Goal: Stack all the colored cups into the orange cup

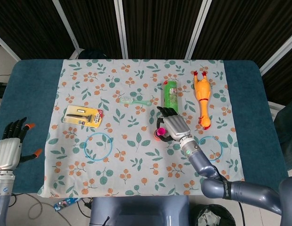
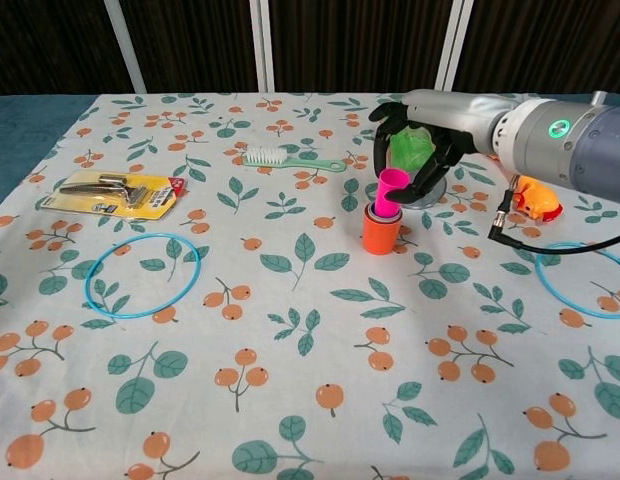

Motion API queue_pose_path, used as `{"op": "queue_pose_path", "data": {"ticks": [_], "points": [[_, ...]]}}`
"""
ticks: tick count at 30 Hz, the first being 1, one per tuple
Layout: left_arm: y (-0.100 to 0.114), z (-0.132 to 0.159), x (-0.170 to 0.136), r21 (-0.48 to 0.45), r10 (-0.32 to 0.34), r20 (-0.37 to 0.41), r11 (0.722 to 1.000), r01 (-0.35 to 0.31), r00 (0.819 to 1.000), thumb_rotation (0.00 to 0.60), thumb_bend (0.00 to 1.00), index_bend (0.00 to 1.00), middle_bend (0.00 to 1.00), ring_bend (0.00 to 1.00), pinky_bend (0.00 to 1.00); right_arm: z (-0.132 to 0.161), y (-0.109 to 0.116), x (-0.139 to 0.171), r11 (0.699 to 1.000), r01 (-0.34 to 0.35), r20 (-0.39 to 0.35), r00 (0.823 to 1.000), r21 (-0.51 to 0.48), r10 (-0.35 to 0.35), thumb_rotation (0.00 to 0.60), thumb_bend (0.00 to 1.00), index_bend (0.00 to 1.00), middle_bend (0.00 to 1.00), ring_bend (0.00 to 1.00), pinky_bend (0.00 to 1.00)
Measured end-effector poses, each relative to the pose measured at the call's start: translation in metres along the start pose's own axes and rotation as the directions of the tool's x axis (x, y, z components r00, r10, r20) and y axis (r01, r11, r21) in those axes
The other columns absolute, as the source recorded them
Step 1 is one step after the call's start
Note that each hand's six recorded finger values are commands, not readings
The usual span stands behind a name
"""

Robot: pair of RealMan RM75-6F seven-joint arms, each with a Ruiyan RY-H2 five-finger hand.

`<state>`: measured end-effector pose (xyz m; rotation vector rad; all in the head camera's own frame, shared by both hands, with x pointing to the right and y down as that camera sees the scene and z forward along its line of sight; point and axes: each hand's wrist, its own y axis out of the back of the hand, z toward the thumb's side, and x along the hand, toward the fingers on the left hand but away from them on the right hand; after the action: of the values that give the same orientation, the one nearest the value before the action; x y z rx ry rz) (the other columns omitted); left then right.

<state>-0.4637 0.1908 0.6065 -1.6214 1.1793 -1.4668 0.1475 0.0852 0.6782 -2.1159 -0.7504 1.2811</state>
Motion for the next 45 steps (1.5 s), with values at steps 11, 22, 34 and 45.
{"op": "queue_pose_path", "data": {"ticks": [11,22,34,45], "points": [[0.000,-0.001,-0.001,0.000,-0.007,-0.005,1.000,0.007,1.000,0.600,0.14,0.16,0.00,0.00,0.00,-0.005,-0.003,0.003,0.999,-0.041,0.019,0.999,0.034,0.041,0.600,0.38,0.00,0.00,0.00,0.08],[0.001,0.001,-0.005,0.000,-0.011,-0.019,1.000,0.011,1.000,0.600,0.14,0.14,0.00,0.00,0.00,-0.035,0.055,0.045,0.970,0.191,0.033,0.980,0.149,-0.198,0.600,0.38,0.00,0.00,0.00,0.08],[0.009,0.001,-0.010,-0.003,0.016,-0.027,1.000,-0.017,0.999,0.600,0.14,0.14,0.00,0.00,0.00,-0.113,0.053,0.196,0.895,0.351,0.101,0.915,0.275,-0.390,0.600,0.38,0.00,0.00,0.00,0.07],[0.011,0.003,-0.016,0.014,0.017,-0.025,1.000,-0.017,1.000,0.600,0.14,0.14,0.00,0.00,0.00,-0.157,0.019,0.261,0.858,0.368,0.176,0.876,0.358,-0.449,0.600,0.38,0.00,0.00,0.00,0.06]]}}
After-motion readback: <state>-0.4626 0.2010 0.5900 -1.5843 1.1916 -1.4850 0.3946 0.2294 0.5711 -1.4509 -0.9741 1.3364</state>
